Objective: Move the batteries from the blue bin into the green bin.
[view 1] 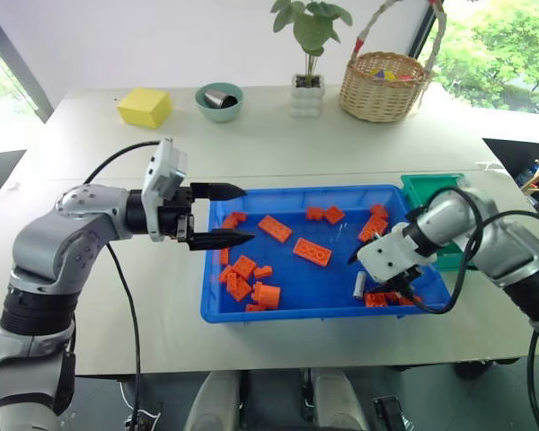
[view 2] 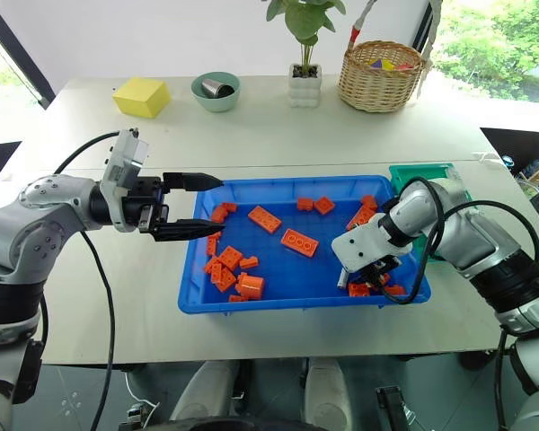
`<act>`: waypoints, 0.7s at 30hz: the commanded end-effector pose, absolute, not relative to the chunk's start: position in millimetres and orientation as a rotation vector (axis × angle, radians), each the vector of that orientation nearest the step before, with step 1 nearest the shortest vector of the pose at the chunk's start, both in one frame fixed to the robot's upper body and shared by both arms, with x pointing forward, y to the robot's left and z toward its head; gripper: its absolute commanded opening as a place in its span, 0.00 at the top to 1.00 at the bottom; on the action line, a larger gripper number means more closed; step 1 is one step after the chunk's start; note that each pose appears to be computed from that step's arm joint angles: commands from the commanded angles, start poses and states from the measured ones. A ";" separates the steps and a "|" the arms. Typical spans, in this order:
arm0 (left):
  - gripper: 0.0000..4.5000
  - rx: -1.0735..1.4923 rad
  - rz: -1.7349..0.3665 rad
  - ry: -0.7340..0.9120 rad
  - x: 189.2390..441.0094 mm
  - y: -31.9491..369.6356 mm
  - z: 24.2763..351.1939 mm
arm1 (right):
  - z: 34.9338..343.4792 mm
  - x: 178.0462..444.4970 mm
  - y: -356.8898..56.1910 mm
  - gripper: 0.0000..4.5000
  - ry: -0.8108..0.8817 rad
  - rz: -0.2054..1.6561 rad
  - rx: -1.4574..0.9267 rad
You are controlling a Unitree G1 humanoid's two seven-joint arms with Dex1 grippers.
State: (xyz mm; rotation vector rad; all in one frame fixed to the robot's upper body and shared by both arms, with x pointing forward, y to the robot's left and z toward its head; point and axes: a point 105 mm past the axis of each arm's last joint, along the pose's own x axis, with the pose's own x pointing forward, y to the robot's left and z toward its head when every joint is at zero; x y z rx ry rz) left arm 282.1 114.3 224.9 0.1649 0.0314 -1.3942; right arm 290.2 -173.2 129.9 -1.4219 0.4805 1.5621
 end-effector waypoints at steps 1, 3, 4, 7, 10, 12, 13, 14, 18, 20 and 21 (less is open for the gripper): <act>0.00 0.198 -1.388 -0.029 280.1 116.3 239.4 | 130.4 293.0 -174.4 0.29 0.407 1.555 -1.494; 0.00 0.198 -1.389 -0.030 280.8 116.1 240.0 | 130.0 295.1 -169.1 0.29 0.353 1.550 -1.493; 0.00 0.198 -1.390 -0.030 281.3 115.9 240.3 | 130.0 296.5 -167.3 0.29 0.336 1.543 -1.493; 0.00 0.199 -1.393 -0.031 281.5 115.3 240.4 | 128.6 296.2 -164.6 0.29 0.313 1.543 -1.488; 0.00 0.203 -1.397 -0.033 282.0 114.5 241.3 | 126.5 292.7 -164.0 0.49 0.318 1.552 -1.467; 0.00 0.207 -1.398 -0.034 282.7 115.1 241.9 | 126.3 290.3 -164.6 0.70 0.325 1.562 -1.464; 0.00 0.208 -1.398 -0.035 282.9 115.3 242.1 | 126.4 289.7 -165.0 0.82 0.328 1.563 -1.464; 0.00 0.210 -1.398 -0.035 283.3 115.5 242.0 | 126.7 289.9 -165.0 0.96 0.328 1.559 -1.458; 0.00 0.214 -1.400 -0.036 283.6 115.7 241.6 | 134.7 293.9 -164.3 0.99 0.330 1.515 -1.408; 0.00 0.216 -1.401 -0.037 283.4 115.6 241.5 | 145.0 298.6 -162.6 0.99 0.341 1.460 -1.321; 0.00 0.217 -1.403 -0.038 283.1 115.5 241.5 | 152.3 302.5 -161.7 0.99 0.344 1.414 -1.249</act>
